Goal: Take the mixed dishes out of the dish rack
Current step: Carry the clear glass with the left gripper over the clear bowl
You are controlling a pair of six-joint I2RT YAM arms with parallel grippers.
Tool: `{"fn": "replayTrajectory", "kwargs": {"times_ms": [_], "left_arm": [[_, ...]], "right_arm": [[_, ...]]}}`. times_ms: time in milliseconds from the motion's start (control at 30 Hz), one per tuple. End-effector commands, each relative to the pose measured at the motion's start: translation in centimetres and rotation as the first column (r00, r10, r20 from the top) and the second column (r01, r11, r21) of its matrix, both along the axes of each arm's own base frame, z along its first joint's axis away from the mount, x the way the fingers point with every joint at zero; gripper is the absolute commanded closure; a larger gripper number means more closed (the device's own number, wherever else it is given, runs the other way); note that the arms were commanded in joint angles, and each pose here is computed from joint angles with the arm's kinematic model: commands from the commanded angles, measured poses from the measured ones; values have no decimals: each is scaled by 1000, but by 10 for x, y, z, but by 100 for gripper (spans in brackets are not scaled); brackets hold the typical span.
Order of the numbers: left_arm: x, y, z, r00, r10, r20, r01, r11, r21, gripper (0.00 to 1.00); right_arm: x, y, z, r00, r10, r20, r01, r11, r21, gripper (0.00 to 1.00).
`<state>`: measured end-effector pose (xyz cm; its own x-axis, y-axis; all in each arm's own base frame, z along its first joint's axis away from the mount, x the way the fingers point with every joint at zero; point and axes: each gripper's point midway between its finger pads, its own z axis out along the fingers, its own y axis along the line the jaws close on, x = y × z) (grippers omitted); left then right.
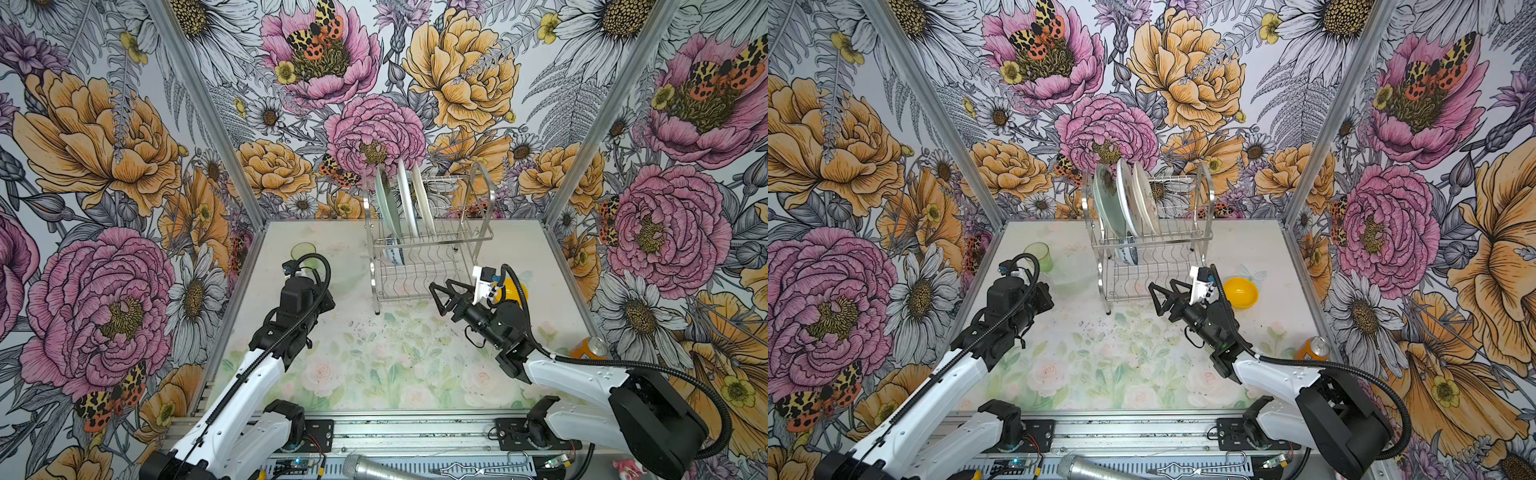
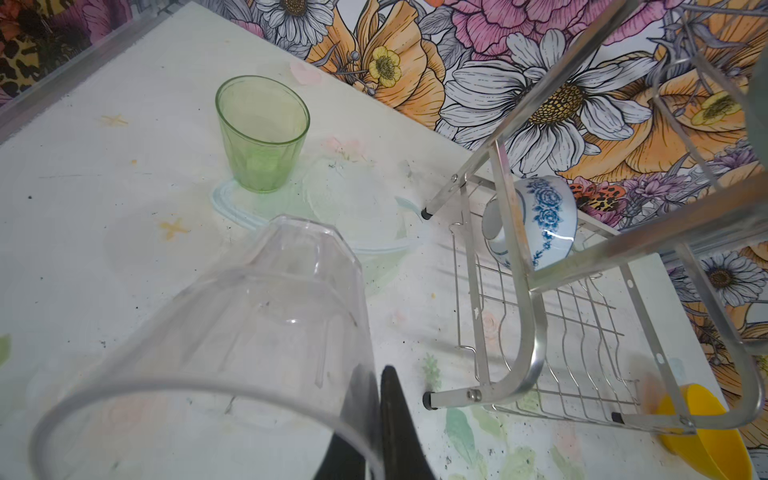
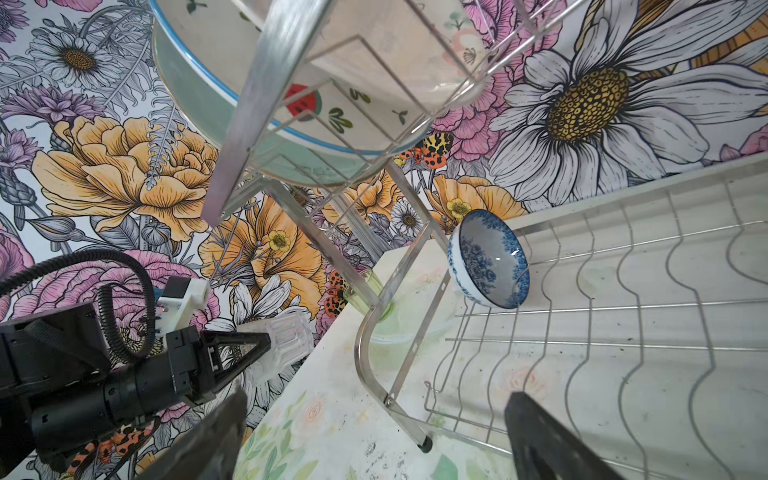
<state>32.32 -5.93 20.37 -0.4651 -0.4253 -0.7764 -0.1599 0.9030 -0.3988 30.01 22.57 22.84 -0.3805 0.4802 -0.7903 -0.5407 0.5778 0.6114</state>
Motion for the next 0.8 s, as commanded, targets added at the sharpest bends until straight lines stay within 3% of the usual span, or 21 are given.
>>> {"fn": "replayTrajectory", "kwargs": {"times_ms": [0,200,767], "left_arm": [[26,-10,29,995,-50,91,51,999,-10,100],[59,-16,26,994,-92,58,91,995,29,100],[136,-41,-12,983,-150,-107,151,988,7,100]], "right_arm": [[-1,-9,-2,1000,-14,-5,14,1000,4,1],[7,-33,-17,992,-51,-112,59,995,77,1],[-8,-39,-10,997,-36,-71,41,997,71,1]]}}
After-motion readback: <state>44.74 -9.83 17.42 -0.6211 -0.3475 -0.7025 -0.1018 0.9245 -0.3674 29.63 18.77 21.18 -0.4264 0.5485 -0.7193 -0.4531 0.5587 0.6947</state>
